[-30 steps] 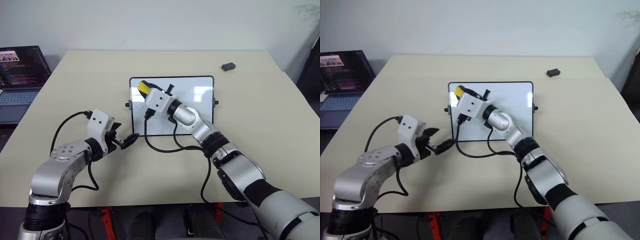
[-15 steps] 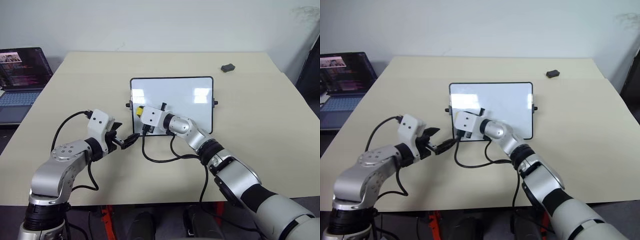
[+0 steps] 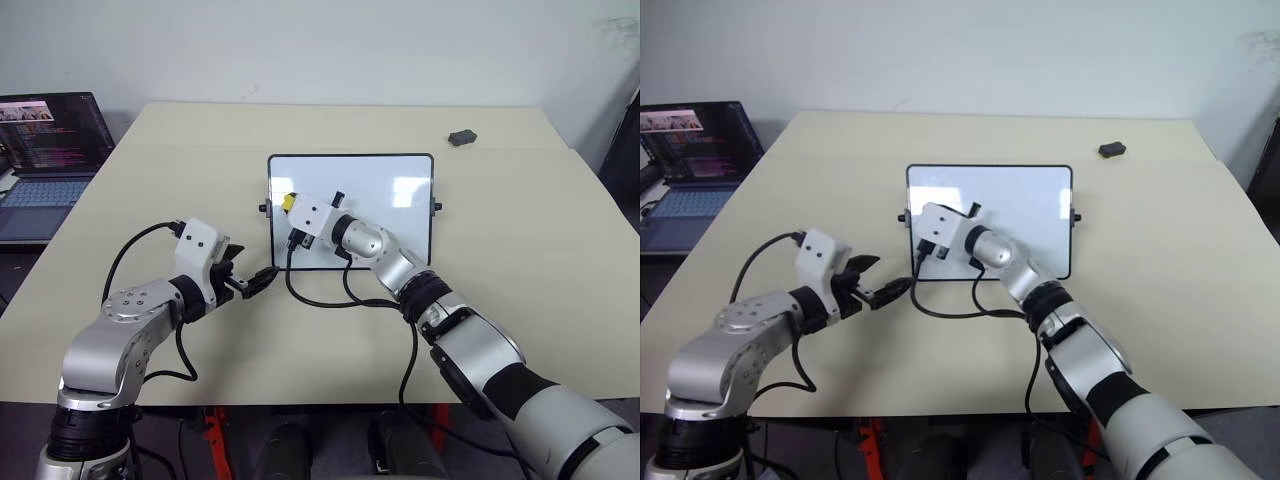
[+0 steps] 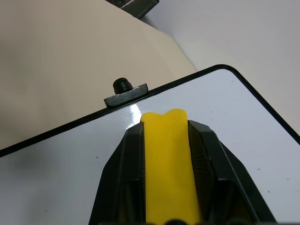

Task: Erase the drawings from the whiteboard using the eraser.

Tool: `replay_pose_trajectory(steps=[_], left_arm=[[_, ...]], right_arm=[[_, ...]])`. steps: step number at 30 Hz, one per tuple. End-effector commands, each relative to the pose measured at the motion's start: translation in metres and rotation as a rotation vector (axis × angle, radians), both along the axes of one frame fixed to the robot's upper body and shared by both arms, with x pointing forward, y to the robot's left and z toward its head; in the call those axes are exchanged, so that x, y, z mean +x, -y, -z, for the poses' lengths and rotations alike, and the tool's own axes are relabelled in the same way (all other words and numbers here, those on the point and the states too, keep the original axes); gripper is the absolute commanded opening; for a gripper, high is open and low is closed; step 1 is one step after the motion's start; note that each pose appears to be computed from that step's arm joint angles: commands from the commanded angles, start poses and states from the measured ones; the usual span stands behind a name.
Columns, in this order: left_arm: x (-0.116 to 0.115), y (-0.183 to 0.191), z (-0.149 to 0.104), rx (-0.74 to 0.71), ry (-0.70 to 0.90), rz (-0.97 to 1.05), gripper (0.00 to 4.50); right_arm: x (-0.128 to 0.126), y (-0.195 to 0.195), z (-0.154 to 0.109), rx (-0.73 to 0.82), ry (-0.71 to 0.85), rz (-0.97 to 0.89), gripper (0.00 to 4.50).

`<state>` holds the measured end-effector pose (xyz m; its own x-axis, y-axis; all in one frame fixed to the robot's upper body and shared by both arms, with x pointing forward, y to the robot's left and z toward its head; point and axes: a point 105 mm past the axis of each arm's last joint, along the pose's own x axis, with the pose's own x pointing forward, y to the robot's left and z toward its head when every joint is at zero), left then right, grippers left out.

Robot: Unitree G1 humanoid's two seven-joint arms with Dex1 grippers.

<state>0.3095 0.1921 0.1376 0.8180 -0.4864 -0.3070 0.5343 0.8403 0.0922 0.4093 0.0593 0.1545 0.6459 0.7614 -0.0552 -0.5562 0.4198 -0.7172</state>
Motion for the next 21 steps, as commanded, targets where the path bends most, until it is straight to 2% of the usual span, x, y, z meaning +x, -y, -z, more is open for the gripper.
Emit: replay_pose_trajectory(steps=[1,12,16,21], left_arm=[[0.000,0.003,-0.013,0.010,0.054,0.012,4.50],[0.000,0.004,-0.012,0.005,0.052,0.015,4.50],[-0.001,0.004,-0.012,0.005,0.051,0.016,4.50],[0.000,0.005,-0.012,0.003,0.050,0.018,4.50]], right_arm=[[0.004,0.029,0.051,-0.094,-0.206,0.080,0.96],[-0.007,0.037,0.068,-0.070,-0.408,0.052,0.96],[-0.012,0.030,0.052,0.013,-0.432,0.004,0.96],[-0.014,0.022,0.015,0.158,-0.406,-0.044,0.96]])
